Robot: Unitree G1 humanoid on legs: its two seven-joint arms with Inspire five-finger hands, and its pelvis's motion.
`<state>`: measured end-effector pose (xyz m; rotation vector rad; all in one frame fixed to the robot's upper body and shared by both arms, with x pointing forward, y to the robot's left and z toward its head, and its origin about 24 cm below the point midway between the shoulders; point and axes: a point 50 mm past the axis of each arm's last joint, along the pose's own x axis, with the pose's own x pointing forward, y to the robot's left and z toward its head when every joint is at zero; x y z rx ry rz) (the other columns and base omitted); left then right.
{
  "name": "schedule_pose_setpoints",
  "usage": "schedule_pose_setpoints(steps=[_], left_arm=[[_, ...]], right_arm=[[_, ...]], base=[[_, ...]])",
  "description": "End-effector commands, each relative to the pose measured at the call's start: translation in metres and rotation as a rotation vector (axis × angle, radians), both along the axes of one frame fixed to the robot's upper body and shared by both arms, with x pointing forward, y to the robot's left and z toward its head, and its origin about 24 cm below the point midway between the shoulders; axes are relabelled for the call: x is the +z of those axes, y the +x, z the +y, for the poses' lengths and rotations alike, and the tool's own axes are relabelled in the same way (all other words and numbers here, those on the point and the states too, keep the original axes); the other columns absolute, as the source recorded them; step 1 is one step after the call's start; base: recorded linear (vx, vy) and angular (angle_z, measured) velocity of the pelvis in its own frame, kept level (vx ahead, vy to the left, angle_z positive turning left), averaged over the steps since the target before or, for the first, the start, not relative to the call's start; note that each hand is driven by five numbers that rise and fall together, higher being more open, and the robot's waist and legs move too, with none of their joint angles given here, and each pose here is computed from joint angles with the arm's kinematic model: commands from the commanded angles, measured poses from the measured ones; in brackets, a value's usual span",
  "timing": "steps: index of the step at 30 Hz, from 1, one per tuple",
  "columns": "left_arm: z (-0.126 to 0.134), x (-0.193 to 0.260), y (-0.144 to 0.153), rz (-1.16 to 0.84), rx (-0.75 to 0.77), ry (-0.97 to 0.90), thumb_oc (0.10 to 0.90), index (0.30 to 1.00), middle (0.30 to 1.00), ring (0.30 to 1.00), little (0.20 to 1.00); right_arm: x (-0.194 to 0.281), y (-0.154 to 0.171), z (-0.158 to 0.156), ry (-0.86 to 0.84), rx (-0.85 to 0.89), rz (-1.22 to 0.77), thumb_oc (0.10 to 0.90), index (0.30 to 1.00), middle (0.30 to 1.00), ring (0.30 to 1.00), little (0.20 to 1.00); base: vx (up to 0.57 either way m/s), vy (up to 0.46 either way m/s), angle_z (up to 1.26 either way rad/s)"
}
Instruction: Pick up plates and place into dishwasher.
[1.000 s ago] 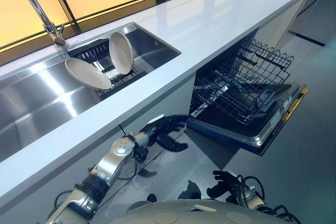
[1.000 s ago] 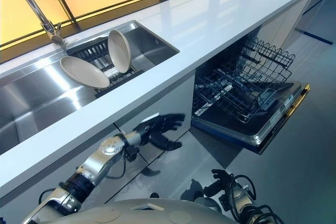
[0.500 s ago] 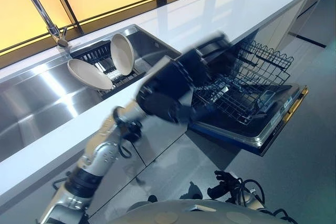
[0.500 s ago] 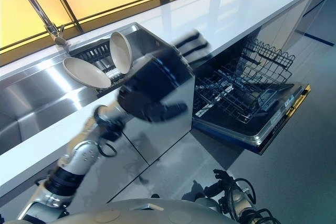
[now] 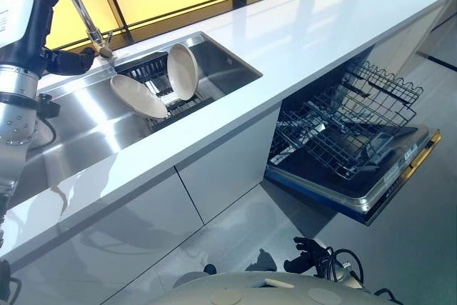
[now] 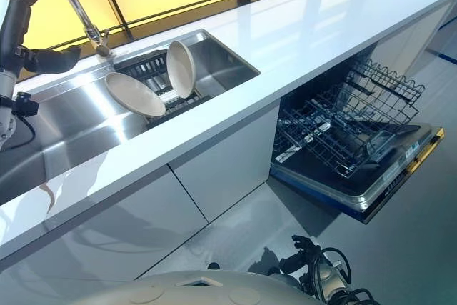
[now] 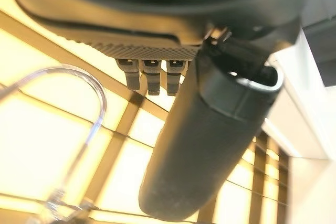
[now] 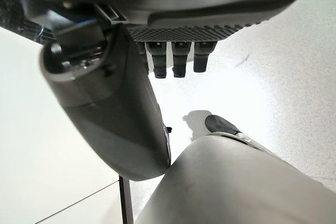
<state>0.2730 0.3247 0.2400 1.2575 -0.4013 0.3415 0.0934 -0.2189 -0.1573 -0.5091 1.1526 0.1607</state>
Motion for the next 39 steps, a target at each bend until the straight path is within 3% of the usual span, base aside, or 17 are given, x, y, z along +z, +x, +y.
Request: schedule_pose_setpoints(steps=[1,7,21,39], left_arm=[[0.005,0.07,-0.01,-0.192,0.081,0.258,0.8,0.9,0.9,0.9,0.9],[0.009,0.077,-0.008,-0.102,0.151,0.436,0.8,0.9,0.9,0.9,0.9],[0.017,0.066,0.006,0.085,0.175,0.541,0.8,0.9,0.9,0.9,0.9],[0.006,0.05,0.023,0.23,0.152,0.7,0.8,0.9,0.9,0.9,0.9]], right_arm=[[0.001,-0.007,-0.012,-0.019,0.028,0.022,0.8,0.9,0.9,0.9,0.9],[0.003,-0.004,-0.017,-0.025,0.035,0.017,0.8,0.9,0.9,0.9,0.9],[0.006,0.002,-0.027,-0.044,0.061,0.017,0.8,0.9,0.9,0.9,0.9],[0.009,0.001,-0.036,-0.053,0.061,0.02,0.8,0.9,0.9,0.9,0.9]], base=[[0.0,0.0,0.0],[0.0,0.003,0.02],[0.0,0.01,0.06],[0.0,0.0,0.0]])
